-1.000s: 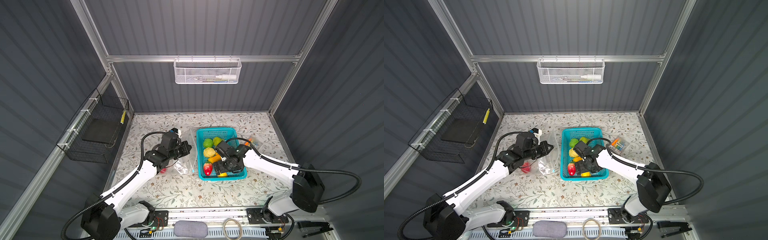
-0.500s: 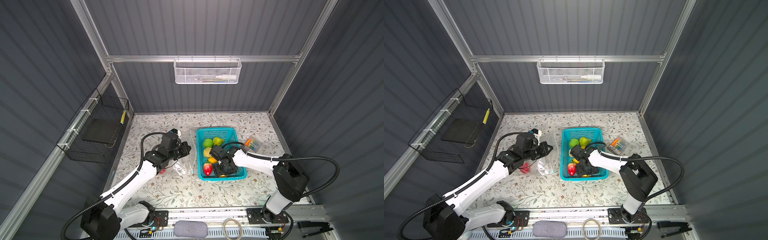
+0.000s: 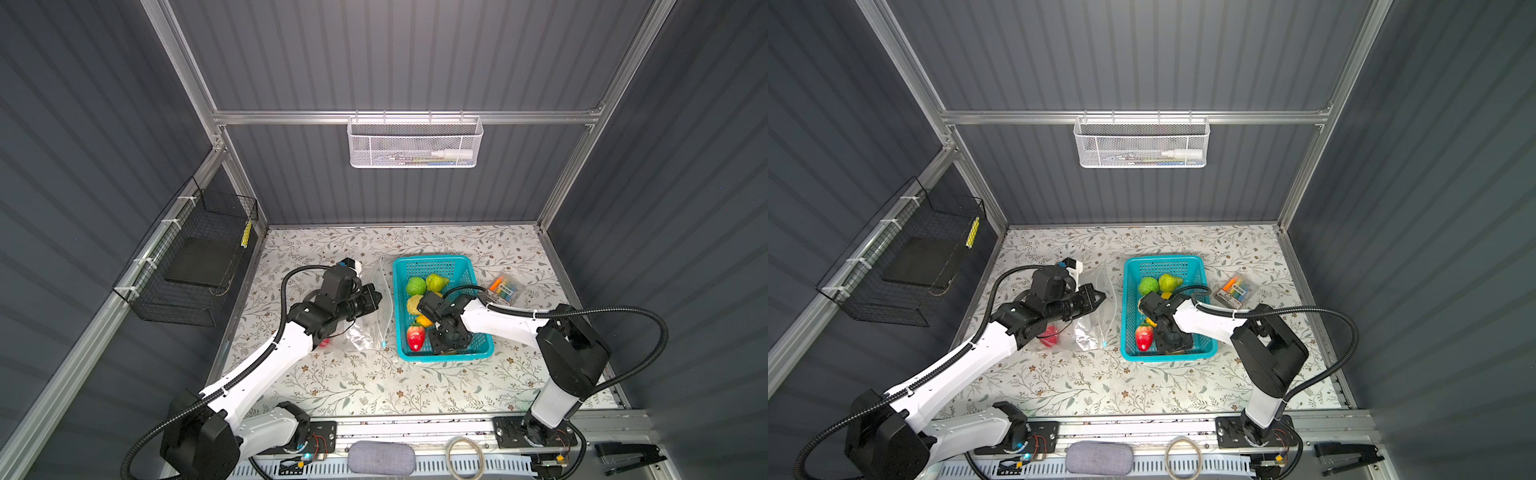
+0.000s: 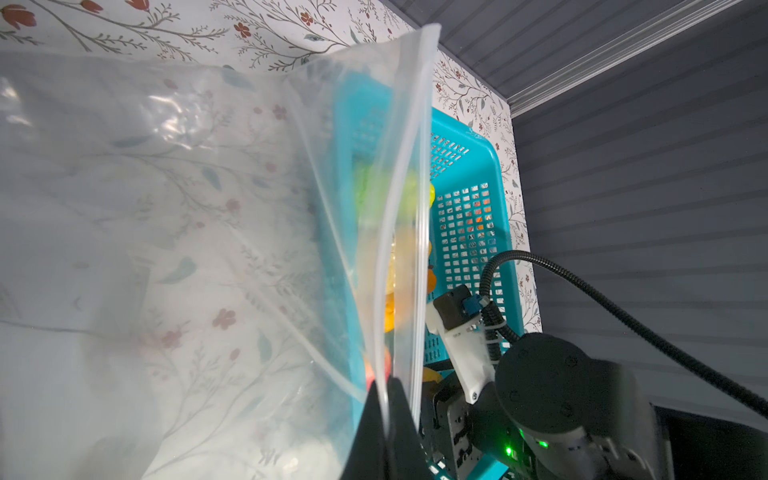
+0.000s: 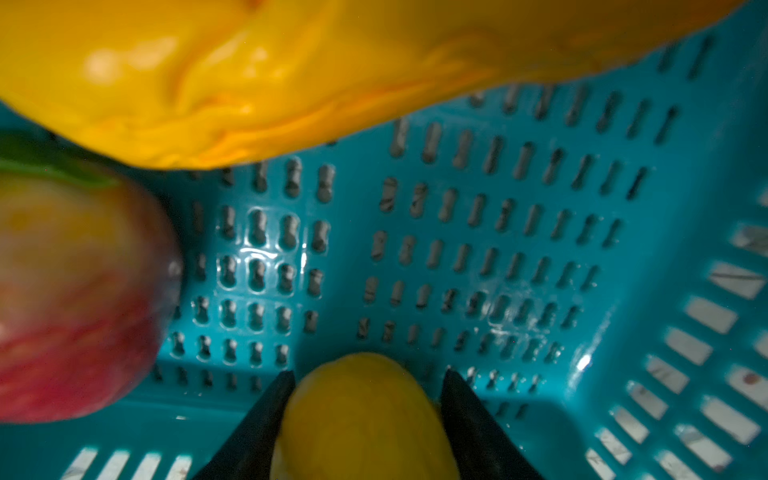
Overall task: Place the food in the zip-top bag and seal the zipper
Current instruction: 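Grasp the small yellow lemon with the right gripper, then carry the yellow lemon with the right gripper to the bag opening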
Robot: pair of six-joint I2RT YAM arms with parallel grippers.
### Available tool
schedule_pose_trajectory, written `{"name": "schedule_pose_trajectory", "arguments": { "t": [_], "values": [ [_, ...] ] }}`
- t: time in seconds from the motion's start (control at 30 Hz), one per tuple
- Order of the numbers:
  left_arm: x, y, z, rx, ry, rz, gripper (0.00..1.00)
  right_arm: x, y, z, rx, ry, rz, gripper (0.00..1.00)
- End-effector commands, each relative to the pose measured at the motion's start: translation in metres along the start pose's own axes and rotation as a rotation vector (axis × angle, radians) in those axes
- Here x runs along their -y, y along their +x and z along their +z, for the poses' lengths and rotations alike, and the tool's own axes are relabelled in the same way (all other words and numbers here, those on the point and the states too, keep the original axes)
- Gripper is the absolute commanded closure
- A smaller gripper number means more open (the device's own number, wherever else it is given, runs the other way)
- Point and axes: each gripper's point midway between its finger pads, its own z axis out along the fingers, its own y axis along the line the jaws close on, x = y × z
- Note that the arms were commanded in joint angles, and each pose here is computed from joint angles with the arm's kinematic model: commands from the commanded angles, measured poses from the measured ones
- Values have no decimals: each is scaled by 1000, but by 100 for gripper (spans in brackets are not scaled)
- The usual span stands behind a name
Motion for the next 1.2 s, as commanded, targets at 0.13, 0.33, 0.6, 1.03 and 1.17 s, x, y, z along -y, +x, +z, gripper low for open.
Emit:
{"name": "schedule_pose_trajectory", "arguments": {
  "t": [0.13,0.33,0.6,1.03,1.17],
  "values": [
    [0,2,-8,9,-1,15,100,7,-12,-34,85,-4,4,52],
    [1,2,-9,10,2,14,100,16,-33,-76,200,-53,33,52],
    [6,0,-9,8,21,15,100,-14,-73,-163,456,-292,12,51],
    [12,0,-16,6,47,15,100,-119,-95,-271,664,-977,-111,49],
    [17,-2,-20,14,61,15,100,-140,-98,-279,667,-1105,-120,49]
  ]
}}
